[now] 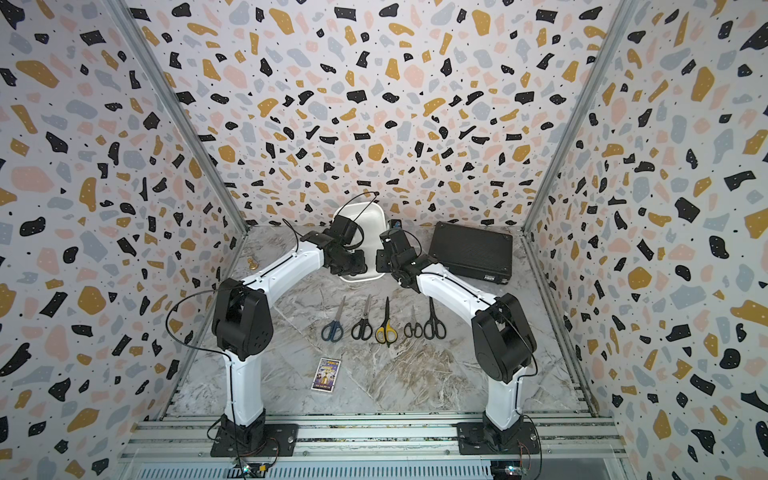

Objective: Take the scissors out of the storage box
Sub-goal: Pick up the scissors from the storage box.

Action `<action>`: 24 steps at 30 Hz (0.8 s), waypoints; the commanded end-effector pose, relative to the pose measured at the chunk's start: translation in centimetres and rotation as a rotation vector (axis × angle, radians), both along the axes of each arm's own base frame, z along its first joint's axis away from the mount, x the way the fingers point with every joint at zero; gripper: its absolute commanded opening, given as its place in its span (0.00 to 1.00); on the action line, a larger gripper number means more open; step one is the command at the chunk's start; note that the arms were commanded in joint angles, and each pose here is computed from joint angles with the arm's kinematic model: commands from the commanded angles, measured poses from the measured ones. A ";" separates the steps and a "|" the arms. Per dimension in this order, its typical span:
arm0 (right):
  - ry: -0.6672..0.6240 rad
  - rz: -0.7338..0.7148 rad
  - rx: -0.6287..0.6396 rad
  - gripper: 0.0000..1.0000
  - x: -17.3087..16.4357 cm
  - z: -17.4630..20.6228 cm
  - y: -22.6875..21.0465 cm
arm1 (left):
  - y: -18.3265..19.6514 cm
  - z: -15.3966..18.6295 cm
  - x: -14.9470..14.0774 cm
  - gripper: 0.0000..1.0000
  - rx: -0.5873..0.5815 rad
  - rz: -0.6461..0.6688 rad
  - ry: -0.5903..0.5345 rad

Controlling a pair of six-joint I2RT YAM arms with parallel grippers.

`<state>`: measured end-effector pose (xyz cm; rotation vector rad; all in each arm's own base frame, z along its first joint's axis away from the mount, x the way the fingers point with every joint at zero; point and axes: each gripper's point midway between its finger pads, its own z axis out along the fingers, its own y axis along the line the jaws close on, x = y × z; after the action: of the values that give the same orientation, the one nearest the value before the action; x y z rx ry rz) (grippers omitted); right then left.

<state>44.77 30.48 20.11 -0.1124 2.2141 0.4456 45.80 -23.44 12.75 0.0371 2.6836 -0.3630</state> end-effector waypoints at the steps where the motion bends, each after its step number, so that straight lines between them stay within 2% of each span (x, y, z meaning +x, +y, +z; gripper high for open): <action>1: -0.124 -0.002 0.219 0.00 -0.1 7.9 0.7 | 1.2 -1.5 0.8 0.37 0.043 0.022 0.008; 6: -0.113 0.044 0.364 0.00 -1.3 8.8 2.1 | 1.0 -1.8 1.2 0.31 0.032 0.034 0.001; 10: -0.119 0.065 0.388 0.00 -2.0 9.6 2.2 | 1.3 -2.1 1.5 0.26 0.042 0.035 -0.008; 14: -0.124 0.103 0.452 0.00 -2.6 11.2 2.9 | 0.9 -2.5 1.6 0.15 0.027 0.025 -0.013; 18: -0.145 0.146 0.522 0.00 -3.0 12.4 3.6 | 0.7 -2.6 1.6 0.11 0.021 0.016 -0.016; 20: -0.137 0.172 0.528 0.00 -3.2 12.4 4.0 | 0.6 -2.6 1.7 0.08 0.018 0.014 -0.018; 22: -0.132 0.192 0.539 0.00 -3.4 12.4 4.3 | 0.5 -2.4 1.8 0.00 0.008 0.011 -0.024; 24: -0.121 0.190 0.528 0.00 -3.4 11.9 4.4 | 0.4 -2.0 1.9 0.00 -0.002 0.009 -0.031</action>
<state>43.80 31.03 19.17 0.0456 2.2159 0.7023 46.89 -23.05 12.22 0.0296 2.6602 -0.3572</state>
